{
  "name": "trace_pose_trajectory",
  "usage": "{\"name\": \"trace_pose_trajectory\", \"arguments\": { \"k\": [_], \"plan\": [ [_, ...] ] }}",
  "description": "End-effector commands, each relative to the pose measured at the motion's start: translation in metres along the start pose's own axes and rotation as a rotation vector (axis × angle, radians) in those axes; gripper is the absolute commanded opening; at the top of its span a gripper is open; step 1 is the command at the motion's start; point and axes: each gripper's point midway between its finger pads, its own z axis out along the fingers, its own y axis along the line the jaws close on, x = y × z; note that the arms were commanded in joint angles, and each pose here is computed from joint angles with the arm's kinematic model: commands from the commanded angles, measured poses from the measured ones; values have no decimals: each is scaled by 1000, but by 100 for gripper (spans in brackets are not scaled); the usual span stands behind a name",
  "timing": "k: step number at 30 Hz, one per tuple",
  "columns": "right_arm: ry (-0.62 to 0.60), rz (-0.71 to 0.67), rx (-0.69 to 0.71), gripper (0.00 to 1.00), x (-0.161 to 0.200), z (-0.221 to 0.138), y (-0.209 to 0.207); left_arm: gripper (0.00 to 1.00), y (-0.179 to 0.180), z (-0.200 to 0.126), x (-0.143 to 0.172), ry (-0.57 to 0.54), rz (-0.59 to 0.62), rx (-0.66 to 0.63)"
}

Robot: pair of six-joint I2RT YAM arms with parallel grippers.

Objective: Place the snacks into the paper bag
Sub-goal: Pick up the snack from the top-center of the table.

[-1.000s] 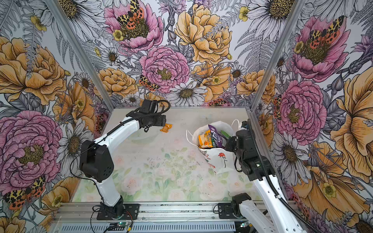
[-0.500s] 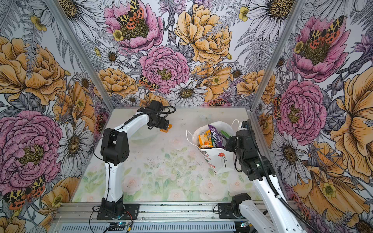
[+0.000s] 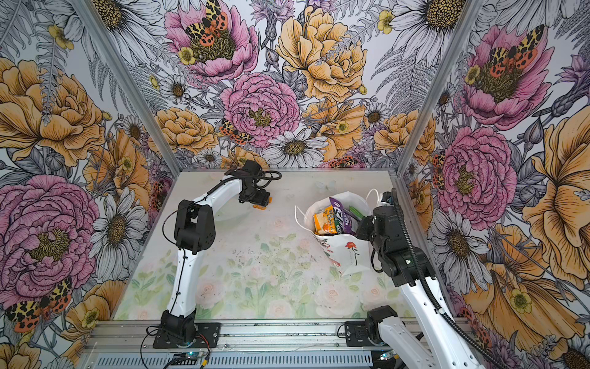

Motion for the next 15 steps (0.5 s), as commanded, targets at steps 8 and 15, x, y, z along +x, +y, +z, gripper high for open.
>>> {"name": "trace_pose_trajectory", "arguments": {
  "k": [8,15],
  "plan": [
    [-50,21,-15,0,-12,0,3,66,-4,18,-1,27,-15,10],
    [-52,20,-17,0,-12,0,3,47,-2,23,1,35,-26,-14]
  ]
}}
